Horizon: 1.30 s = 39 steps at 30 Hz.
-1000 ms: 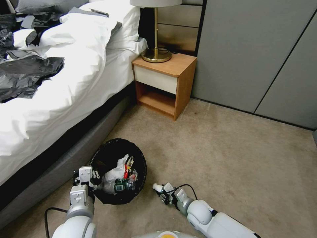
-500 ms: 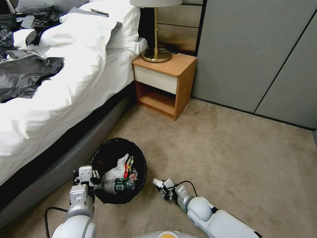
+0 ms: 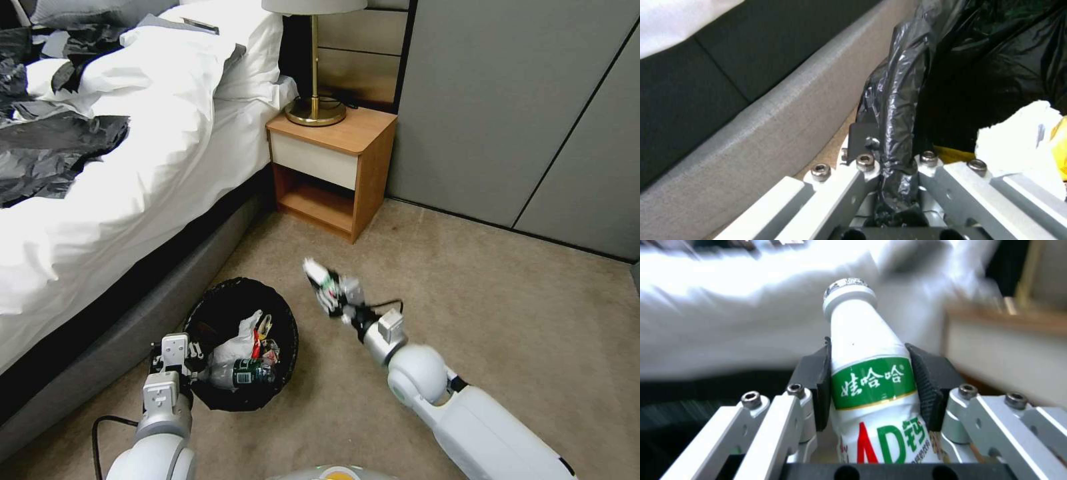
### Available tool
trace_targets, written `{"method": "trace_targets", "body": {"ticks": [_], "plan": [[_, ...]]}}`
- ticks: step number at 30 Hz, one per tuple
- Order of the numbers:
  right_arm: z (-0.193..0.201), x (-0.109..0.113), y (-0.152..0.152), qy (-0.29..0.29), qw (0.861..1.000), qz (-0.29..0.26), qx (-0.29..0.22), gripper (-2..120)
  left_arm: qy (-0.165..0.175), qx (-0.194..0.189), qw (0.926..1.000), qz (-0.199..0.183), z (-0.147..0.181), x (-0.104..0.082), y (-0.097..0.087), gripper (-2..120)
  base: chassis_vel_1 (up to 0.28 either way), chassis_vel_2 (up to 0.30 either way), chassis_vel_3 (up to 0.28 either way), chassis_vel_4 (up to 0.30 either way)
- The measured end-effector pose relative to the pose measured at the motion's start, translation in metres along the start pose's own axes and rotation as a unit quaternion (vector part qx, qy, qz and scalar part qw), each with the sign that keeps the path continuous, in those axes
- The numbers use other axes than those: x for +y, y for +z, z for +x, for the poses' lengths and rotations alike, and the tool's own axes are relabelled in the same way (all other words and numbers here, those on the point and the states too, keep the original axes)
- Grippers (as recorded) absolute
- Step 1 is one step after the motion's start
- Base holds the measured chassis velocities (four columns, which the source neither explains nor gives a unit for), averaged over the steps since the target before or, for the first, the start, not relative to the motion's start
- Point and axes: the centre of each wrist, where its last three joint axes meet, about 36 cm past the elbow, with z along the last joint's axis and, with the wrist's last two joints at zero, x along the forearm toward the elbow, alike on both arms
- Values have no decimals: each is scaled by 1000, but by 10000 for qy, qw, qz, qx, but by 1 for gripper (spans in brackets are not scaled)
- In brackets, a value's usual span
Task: Pick up the trash bin, then pick up the garbage from the floor and place it into the trash bin.
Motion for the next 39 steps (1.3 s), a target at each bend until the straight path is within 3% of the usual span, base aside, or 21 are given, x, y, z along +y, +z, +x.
{"method": "trace_targets", "body": {"ticks": [2, 6, 11, 21, 28, 39], "plan": [[-2, 10, -35, -494, 9961, 70, -729, 35, 34, 30, 10000, -33, 1, -2, 2, 0, 0, 0, 0, 0], [0, 32, -59, -1047, 9883, 53, -1108, 35, 66, 26, 10000, -48, 1, -5, 2, 0, 0, 0, 0, 0], [-10, 48, -41, -1257, 9893, 216, -715, 35, 80, 36, 9999, -58, 2, -7, 2, 0, 0, 0, 0, 0], [-30, 83, -6, -1492, 9887, -157, -53, 35, 114, 23, 9999, -37, 4, -11, 1, 0, 0, 0, 0, 0], [-32, 85, 11, -1481, 9887, -159, 146, 35, 113, 5, 9999, -30, 4, -11, 0, 0, 0, 0, 0, 0], [-21, 92, 20, -1513, 9879, -137, 325, 74, 121, -23, 9999, -12, 3, -12, -2, 0, 0, 0, 0, 0]]}}
